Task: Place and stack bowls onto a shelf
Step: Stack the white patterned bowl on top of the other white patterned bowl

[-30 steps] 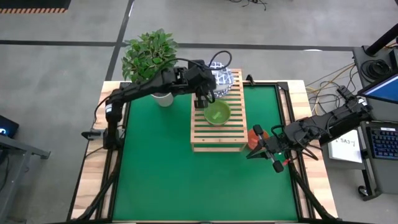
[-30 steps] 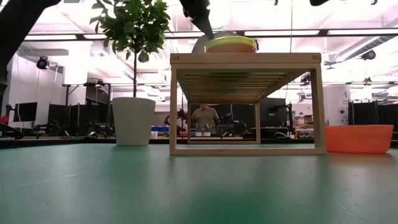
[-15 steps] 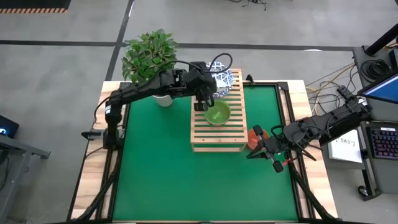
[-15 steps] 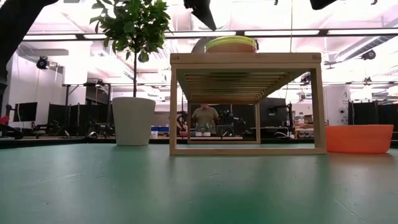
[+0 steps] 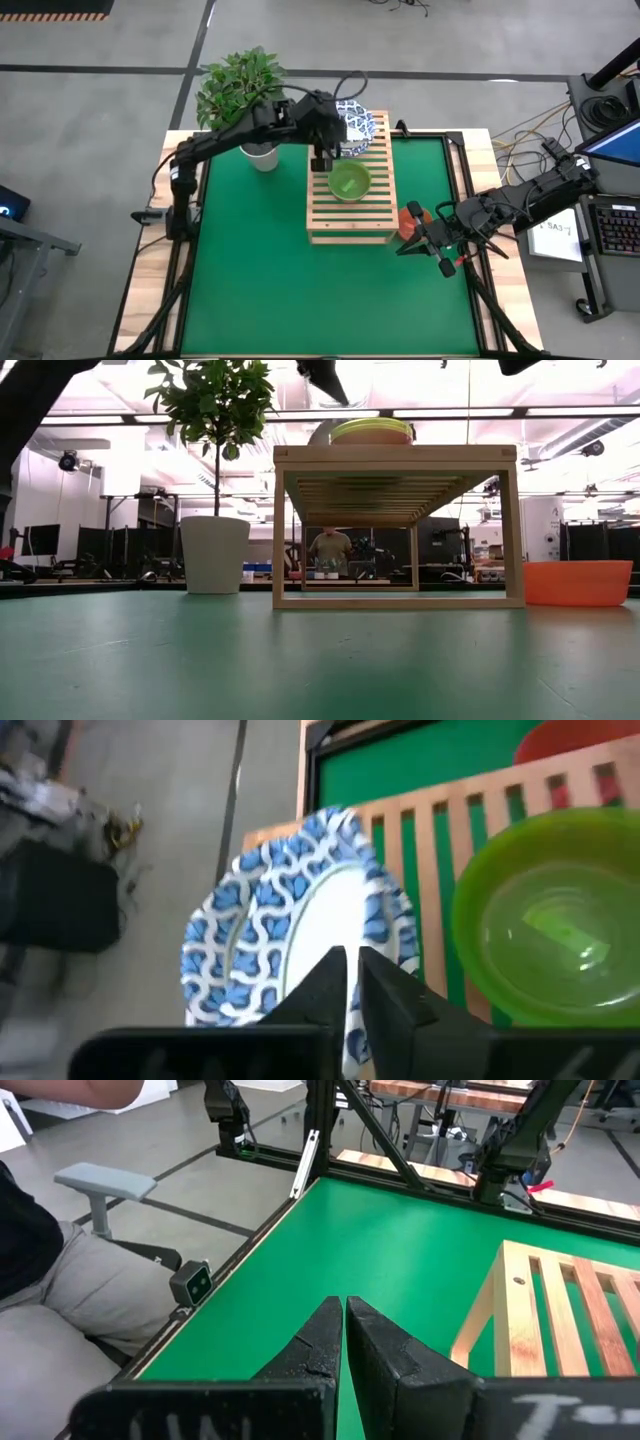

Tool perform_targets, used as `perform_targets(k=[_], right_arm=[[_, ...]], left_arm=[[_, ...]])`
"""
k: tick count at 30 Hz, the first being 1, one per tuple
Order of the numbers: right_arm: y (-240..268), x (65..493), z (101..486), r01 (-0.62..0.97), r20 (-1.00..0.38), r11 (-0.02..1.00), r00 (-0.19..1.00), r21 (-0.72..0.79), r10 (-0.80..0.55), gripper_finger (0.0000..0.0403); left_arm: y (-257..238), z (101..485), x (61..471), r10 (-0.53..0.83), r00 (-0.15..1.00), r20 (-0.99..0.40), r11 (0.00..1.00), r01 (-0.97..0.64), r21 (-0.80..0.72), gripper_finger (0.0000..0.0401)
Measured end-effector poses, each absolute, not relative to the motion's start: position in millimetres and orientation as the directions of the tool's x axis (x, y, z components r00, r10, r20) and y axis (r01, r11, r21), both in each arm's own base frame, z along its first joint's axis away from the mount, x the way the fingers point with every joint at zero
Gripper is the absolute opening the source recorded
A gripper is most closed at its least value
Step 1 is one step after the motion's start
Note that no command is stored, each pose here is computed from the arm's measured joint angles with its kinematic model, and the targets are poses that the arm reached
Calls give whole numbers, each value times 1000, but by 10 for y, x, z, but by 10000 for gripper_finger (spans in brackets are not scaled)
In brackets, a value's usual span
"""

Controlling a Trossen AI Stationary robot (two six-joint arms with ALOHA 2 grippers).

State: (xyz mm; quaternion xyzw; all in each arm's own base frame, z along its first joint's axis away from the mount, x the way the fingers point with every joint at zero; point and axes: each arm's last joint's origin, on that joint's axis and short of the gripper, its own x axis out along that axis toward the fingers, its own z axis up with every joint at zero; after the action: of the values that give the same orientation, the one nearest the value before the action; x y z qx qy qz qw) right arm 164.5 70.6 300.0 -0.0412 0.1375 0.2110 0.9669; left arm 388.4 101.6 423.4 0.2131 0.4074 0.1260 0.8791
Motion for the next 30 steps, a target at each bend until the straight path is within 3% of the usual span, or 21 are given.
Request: perform_targets(k=[16, 23, 30], right_arm=[[705, 1645, 2982, -421, -289, 907, 872, -29, 396, 9], [705, 1646, 2979, -421, -289, 907, 872, -29, 396, 9], [705, 1646, 2958, -424, -295, 905, 870, -40, 395, 9]], left_arm=[[1122, 4022, 3993, 385, 585, -714, 912, -125, 390, 0], [1109, 3959, 3885, 436, 460, -774, 896, -136, 424, 0], [1125, 3999, 3871, 448, 475, -758, 888, -135, 440, 0]])
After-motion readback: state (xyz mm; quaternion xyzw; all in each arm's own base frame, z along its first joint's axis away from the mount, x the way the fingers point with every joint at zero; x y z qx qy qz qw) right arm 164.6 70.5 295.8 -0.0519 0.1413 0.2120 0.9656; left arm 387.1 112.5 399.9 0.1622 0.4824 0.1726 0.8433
